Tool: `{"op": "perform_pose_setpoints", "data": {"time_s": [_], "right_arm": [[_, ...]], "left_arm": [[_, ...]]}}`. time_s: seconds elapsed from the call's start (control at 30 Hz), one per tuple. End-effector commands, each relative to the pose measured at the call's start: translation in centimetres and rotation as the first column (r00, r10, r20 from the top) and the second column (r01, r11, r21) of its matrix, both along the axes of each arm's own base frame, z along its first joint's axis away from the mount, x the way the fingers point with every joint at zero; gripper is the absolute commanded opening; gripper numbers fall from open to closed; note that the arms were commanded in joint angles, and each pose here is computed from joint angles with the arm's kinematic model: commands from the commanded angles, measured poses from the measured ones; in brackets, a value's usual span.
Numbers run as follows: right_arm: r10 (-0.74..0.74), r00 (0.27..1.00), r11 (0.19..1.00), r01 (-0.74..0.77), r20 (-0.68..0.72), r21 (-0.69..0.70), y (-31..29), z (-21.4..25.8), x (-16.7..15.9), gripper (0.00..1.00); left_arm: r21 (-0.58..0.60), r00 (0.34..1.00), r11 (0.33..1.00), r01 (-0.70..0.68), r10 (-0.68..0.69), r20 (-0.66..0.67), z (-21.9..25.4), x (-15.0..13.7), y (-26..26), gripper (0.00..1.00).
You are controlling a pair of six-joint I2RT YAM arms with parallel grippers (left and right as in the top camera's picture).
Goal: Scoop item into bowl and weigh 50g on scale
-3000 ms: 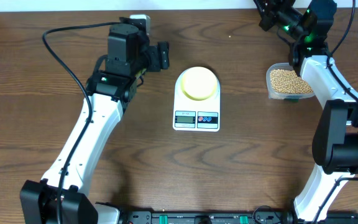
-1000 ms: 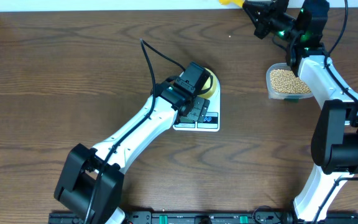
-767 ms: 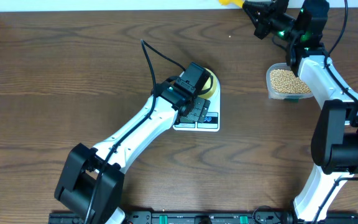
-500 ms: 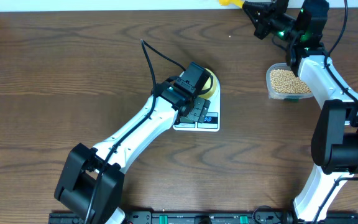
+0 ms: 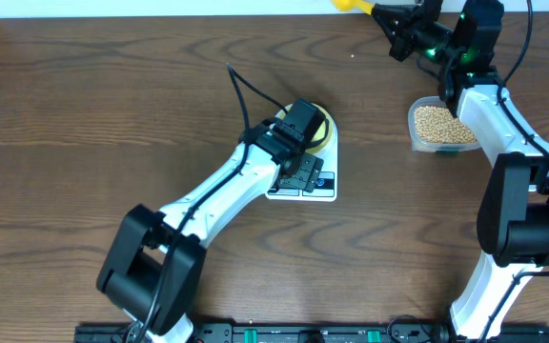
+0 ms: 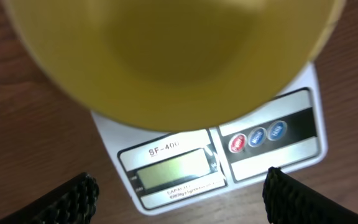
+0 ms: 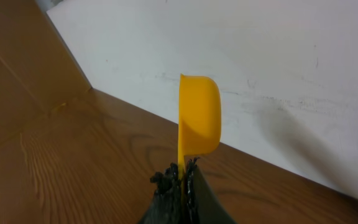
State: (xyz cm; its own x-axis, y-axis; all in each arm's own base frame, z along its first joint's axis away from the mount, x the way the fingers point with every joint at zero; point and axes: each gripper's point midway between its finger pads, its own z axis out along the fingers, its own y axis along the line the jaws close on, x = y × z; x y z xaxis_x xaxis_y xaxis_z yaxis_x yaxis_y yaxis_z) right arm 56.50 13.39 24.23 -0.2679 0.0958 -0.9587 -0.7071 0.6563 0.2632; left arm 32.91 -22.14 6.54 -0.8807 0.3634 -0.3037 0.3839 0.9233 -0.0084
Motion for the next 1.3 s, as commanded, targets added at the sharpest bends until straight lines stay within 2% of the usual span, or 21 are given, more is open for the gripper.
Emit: {"op": "perform_pose_setpoints", "data": {"time_s": [0.0,0.43,1.27], "right_arm": [[0.012,1.000,1.000,-0.012,0.022,-0.009,0.3,0.3,0.2,0.01],[0.012,1.000,1.000,-0.012,0.015,-0.009,0.3,0.2,0.2,0.01],[0.012,1.000,1.000,-0.012,0.001,-0.009,0.3,-0.1,0.1,0.01]], "left_arm": [[0.018,1.000,1.000,0.020,-0.020,-0.018,-1.0,-0.3,0.0,0.86],[0.044,0.998,0.999,0.021,-0.019,-0.056,-3.8,-0.1,-0.1,0.86],[0.056,0.997,0.998,0.021,-0.017,-0.074,-5.2,0.0,-0.1,0.86]]}}
